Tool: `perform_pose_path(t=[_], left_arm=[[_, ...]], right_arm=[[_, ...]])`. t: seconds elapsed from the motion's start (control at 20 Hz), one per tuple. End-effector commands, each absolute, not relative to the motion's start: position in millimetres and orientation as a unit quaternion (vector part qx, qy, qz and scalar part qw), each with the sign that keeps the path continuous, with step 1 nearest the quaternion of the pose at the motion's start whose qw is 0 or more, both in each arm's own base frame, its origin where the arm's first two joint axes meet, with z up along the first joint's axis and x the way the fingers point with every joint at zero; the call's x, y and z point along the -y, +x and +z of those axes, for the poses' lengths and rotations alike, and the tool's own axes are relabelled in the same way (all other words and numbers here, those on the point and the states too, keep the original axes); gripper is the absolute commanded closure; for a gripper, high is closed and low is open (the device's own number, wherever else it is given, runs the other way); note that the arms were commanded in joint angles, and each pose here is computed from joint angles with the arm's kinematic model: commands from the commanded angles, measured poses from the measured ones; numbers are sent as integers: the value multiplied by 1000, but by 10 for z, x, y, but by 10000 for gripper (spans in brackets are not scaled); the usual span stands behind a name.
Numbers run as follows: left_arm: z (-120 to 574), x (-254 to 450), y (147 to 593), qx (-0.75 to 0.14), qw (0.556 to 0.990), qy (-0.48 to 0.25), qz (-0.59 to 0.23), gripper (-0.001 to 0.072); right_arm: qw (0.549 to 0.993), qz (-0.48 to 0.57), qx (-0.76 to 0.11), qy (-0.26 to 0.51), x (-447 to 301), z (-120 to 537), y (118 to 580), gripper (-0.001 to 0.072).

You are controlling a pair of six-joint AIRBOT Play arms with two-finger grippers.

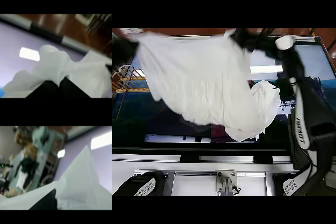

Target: Fold the shirts.

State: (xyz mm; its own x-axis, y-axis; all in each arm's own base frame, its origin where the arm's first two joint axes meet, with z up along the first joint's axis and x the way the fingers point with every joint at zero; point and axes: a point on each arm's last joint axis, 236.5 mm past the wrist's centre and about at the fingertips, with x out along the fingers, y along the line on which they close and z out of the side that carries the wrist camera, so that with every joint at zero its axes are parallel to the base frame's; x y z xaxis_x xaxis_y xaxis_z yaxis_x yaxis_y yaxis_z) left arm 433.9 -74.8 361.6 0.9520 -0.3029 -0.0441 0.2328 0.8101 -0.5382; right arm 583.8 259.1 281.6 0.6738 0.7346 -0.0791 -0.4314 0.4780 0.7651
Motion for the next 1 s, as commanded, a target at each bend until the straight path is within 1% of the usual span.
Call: perform_pose_path(t=[0.0,0.05,0.1,0.15,0.2,0.25,0.3,0.4,0.45,0.5,0.55,0.65,0.7,0.8,0.9,0.95], left_arm=[[5235,609,4102,144,896,-376,-187,670],[5553,799,3892,165,910,-312,-218,670],[5775,1006,3644,179,926,-221,-247,670],[5827,1188,3440,172,935,-145,-273,668],[5734,1318,3293,138,940,-99,-296,668],[5474,1390,3242,78,946,-69,-308,670],[5098,1384,3256,1,952,-46,-303,670],[4202,1126,3411,-163,958,-7,-235,672],[3790,969,3503,-226,955,5,-194,672],[3398,898,3555,-279,944,25,-175,672],[2961,895,3581,-330,928,36,-169,672],[2082,1074,3554,-415,892,20,-178,672],[1647,1173,3505,-446,876,17,-183,672],[807,1254,3295,-506,844,21,-174,672],[182,1194,2993,-558,815,40,-151,672],[-45,1181,2820,-585,797,42,-145,671]], right_arm=[[889,326,25,321,-1809,4559,5356,654],[892,345,45,289,-1805,4842,5032,654],[895,367,56,247,-1864,5038,4693,654],[897,385,50,212,-1926,5141,4367,654],[899,397,19,183,-1989,5086,4129,654],[904,393,-49,161,-2019,4842,3959,653],[910,368,-134,138,-1994,4450,3853,653],[918,268,-282,83,-1744,3565,3747,653],[915,212,-339,55,-1587,3161,3696,653],[906,170,-386,29,-1494,2776,3616,653],[896,147,-420,15,-1484,2445,3535,653],[866,136,-481,6,-1635,1731,3294,653],[849,131,-512,3,-1694,1339,3136,653],[812,86,-578,-1,-1593,631,2788,653],[781,51,-623,6,-1484,182,2480,651],[772,43,-634,10,-1464,70,2399,625]])
